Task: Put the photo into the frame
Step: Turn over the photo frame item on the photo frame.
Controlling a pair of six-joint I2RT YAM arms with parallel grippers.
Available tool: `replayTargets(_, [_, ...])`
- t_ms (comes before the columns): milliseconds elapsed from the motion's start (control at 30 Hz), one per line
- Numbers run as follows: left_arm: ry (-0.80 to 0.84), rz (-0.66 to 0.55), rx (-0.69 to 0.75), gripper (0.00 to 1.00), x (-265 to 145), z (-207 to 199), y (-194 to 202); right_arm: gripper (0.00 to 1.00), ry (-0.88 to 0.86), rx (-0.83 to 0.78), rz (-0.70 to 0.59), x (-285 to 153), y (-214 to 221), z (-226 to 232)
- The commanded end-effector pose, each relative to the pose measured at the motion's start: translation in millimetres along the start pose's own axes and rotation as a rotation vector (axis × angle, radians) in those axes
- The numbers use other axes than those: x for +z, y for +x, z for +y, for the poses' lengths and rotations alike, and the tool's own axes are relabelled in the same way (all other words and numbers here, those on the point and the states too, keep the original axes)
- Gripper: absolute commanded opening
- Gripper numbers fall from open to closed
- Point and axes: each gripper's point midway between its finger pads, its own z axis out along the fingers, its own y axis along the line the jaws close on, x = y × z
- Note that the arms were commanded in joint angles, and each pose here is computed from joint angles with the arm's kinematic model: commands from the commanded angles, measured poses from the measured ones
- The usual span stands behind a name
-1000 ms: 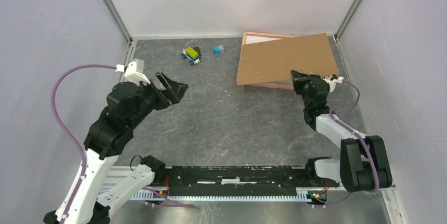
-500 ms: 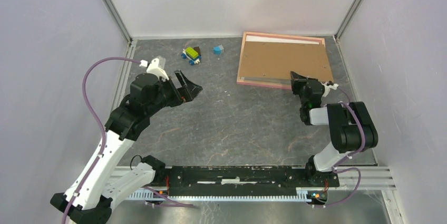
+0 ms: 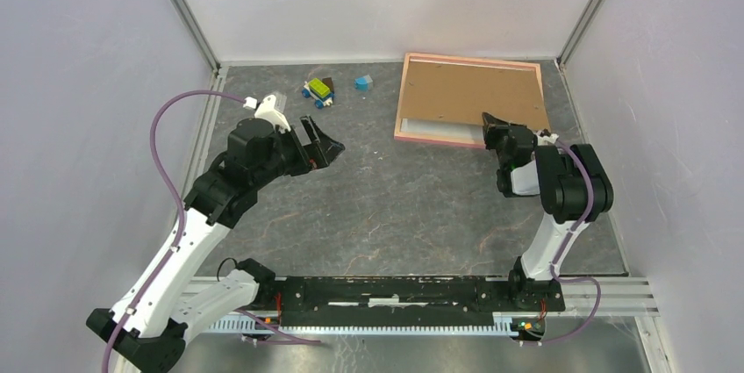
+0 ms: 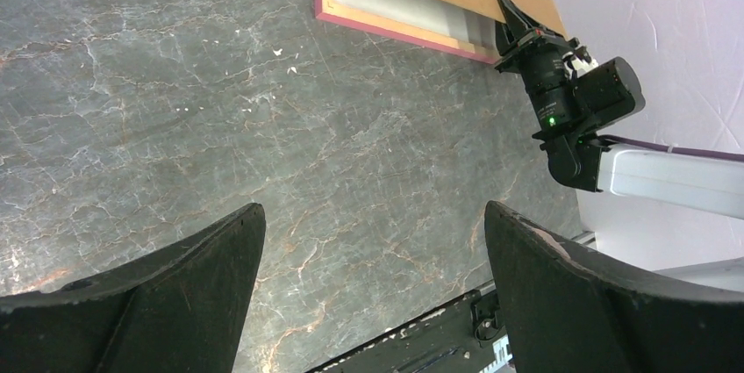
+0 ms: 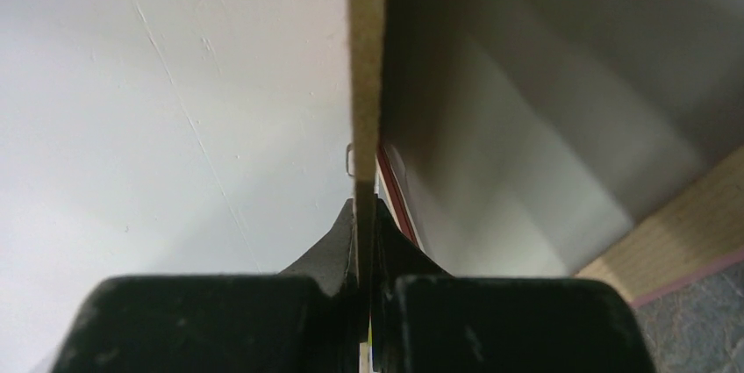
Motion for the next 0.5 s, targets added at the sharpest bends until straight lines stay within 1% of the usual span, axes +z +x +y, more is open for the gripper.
replayTargets(0, [0.039, -0.035, 0.059, 1.0, 2, -9, -9, 0.0, -0.224, 0.028, 0.014, 9, -1, 67])
replayTargets(467, [0.041, -0.032, 0.063, 1.0, 3, -8, -8, 0.0, -0.206, -0.006, 0.037, 26, 5, 57])
